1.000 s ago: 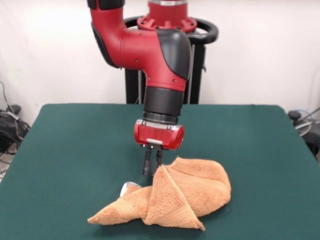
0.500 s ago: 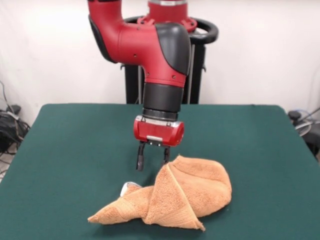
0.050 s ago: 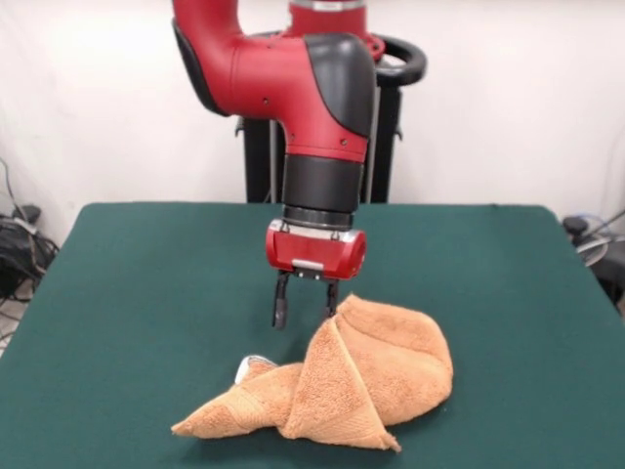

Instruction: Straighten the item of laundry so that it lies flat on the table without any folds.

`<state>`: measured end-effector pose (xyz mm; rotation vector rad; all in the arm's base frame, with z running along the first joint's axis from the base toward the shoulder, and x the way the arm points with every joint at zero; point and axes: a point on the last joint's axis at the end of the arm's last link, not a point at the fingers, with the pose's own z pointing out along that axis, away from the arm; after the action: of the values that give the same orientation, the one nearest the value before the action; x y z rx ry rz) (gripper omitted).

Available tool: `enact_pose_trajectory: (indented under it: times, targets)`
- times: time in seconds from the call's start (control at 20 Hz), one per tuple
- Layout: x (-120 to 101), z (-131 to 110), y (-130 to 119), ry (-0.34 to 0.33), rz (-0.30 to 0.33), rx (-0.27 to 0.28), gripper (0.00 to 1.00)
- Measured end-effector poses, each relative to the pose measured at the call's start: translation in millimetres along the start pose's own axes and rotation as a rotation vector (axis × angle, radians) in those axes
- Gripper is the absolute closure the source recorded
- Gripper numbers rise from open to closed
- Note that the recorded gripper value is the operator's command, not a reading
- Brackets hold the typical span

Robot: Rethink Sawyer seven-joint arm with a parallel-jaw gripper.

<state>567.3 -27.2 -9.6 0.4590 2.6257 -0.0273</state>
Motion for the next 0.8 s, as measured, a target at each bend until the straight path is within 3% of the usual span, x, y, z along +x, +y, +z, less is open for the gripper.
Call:
enact_pose_trajectory:
  times: [0.4,0.8]
  targets:
    - [-13.0,-18.7,5.7,0.01,0.01,0.002,0.0]
    - [-21.0,-50.7,36.7,0.055,0.009,-0.006,0.0]
